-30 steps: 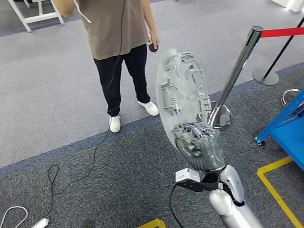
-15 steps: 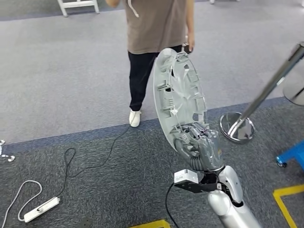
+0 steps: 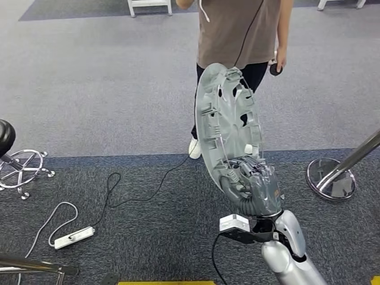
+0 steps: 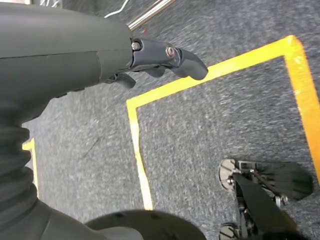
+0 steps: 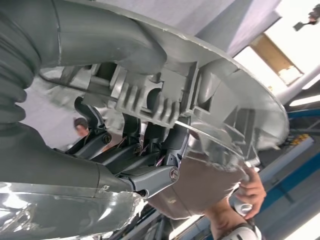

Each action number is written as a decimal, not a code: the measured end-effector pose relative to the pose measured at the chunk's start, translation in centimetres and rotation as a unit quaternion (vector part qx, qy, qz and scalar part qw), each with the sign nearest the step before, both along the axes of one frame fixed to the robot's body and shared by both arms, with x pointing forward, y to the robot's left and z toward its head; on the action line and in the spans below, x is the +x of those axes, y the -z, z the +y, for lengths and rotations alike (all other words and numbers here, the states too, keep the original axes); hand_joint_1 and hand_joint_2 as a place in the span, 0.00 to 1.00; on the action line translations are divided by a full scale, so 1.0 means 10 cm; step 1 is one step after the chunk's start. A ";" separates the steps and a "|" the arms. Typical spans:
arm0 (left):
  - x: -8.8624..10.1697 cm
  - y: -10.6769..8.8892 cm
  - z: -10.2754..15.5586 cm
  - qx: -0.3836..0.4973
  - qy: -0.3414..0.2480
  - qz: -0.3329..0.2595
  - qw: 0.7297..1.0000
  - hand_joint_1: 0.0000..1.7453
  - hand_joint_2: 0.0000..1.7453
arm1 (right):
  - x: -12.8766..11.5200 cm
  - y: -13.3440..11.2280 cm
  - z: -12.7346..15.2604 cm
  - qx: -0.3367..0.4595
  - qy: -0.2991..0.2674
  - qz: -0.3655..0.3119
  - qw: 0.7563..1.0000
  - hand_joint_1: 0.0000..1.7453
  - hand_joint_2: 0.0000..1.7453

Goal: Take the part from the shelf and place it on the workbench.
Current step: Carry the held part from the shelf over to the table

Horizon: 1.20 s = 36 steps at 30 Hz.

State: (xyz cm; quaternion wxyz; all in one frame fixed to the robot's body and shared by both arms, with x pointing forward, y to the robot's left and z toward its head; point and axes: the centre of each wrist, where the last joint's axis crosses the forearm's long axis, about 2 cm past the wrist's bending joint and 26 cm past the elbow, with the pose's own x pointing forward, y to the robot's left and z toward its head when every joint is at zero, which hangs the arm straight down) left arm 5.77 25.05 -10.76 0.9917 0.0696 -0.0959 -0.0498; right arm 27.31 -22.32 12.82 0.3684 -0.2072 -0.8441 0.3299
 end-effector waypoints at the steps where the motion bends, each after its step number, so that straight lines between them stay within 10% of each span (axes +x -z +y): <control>1: 0.01 0.00 0.00 0.000 0.000 -0.001 1.000 0.00 1.00 | 0.00 0.00 0.00 0.000 0.000 0.000 1.000 1.00 1.00; 36: 0.01 0.00 0.00 -0.003 0.000 0.002 1.000 0.00 1.00 | -0.04 -0.02 0.00 -0.010 0.006 -0.007 1.000 1.00 1.00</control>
